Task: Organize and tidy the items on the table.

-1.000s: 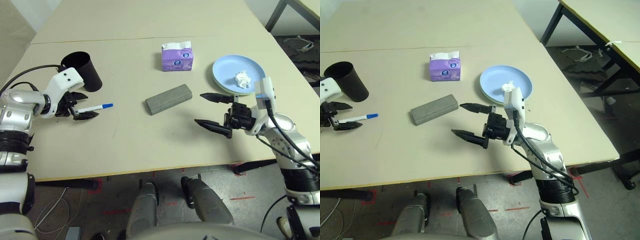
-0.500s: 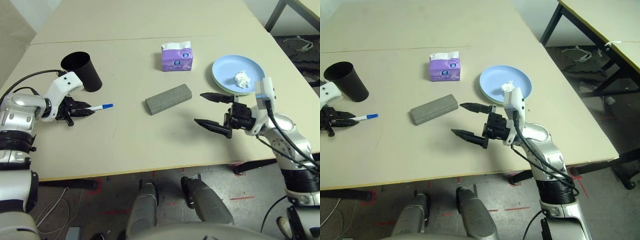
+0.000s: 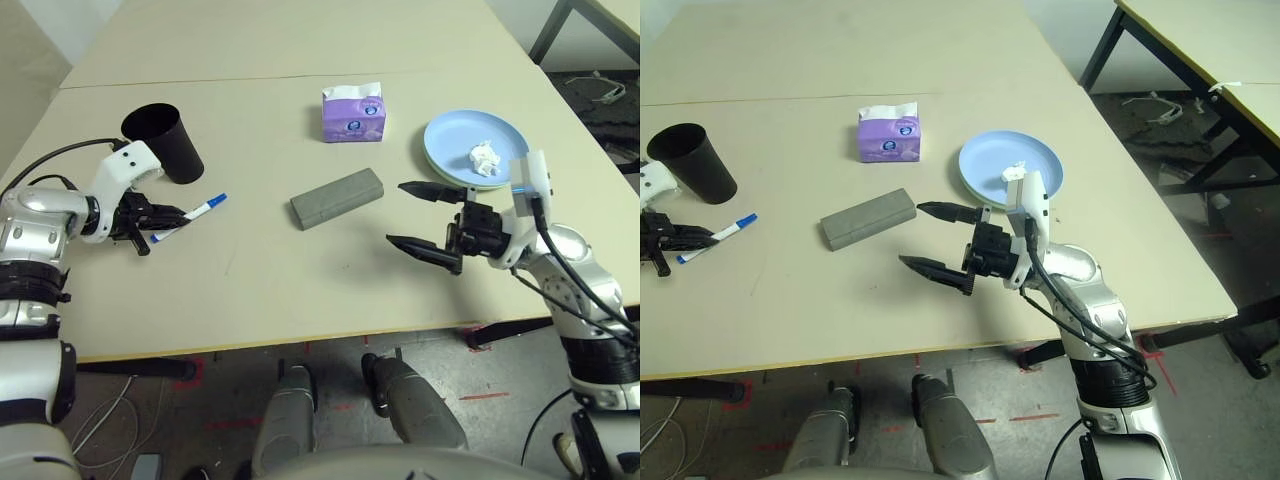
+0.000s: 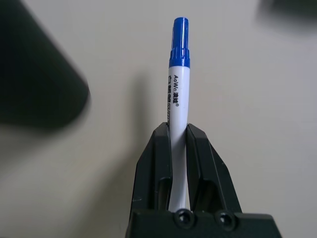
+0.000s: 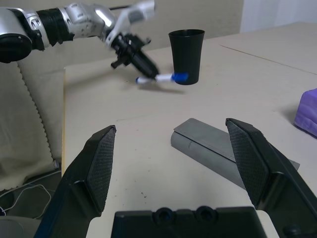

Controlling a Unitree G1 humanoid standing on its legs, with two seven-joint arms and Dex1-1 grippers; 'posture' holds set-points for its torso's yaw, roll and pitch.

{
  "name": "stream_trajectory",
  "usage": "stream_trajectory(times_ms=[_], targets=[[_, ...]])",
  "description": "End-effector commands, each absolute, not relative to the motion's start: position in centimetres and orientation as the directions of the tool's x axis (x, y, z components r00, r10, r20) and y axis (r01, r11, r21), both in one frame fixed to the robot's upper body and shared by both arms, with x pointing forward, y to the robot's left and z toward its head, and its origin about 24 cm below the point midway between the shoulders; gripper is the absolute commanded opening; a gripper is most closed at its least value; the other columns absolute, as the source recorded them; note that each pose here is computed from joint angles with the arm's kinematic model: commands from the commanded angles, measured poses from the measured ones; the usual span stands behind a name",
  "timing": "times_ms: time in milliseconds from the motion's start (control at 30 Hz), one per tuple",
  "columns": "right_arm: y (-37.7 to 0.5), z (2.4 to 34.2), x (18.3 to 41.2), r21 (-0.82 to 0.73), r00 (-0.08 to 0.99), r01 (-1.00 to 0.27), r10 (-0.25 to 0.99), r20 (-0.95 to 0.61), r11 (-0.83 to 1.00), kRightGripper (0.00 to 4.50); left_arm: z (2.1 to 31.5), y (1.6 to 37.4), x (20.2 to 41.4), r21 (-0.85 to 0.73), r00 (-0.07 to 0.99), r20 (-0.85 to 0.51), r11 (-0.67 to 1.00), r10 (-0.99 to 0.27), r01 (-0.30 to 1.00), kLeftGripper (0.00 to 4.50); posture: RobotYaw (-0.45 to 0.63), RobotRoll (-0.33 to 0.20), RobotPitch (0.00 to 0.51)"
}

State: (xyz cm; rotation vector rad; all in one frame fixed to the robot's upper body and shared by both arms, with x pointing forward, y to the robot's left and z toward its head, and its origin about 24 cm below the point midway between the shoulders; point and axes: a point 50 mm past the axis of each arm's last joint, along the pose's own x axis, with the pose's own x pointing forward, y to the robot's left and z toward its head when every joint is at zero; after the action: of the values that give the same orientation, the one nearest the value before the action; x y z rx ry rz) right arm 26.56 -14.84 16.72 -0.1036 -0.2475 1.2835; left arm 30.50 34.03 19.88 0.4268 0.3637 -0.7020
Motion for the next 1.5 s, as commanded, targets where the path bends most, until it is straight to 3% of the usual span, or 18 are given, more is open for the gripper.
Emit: stream_trajectory(times_ms=[33,267,400,833,1133,1500], targets=[[-15.2,16.6,26.8,-0.179,0.293,-0.931,0.944,0.152,0.318,4.50,22.5,32.9,30.3,0.229,0.751,-0.237,0.716,-0.616,0.660,0.28,-0.17,0.000,0.223],[-15.5,16.2,27.3,-0.136,0.347,-0.919,0.923,0.166,0.370,4.50,26.6,32.5,29.2,0.203,0.803,0.160,0.815,-0.574,0.542,0.28,-0.16,0.000,0.220],[-15.5,16.0,27.4,-0.128,0.354,-0.918,0.921,0.165,0.376,4.50,28.1,33.2,28.9,0.205,0.832,0.286,0.879,-0.475,0.431,0.28,-0.15,0.000,0.221],[-15.2,15.8,27.2,-0.133,0.338,-0.925,0.930,0.145,0.357,4.50,24.7,36.3,32.3,0.207,0.949,0.234,0.965,-0.210,0.162,0.28,-0.16,0.000,0.226],[-15.3,15.9,27.0,-0.135,0.341,-0.923,0.930,0.138,0.359,4.50,25.2,35.1,34.4,0.236,0.943,0.261,0.961,-0.206,0.145,0.28,-0.17,0.000,0.231],[-15.4,15.9,27.0,-0.138,0.338,-0.925,0.932,0.130,0.355,4.50,23.9,36.0,33.9,0.219,0.956,0.244,0.969,-0.163,0.110,0.28,-0.16,0.000,0.236]])
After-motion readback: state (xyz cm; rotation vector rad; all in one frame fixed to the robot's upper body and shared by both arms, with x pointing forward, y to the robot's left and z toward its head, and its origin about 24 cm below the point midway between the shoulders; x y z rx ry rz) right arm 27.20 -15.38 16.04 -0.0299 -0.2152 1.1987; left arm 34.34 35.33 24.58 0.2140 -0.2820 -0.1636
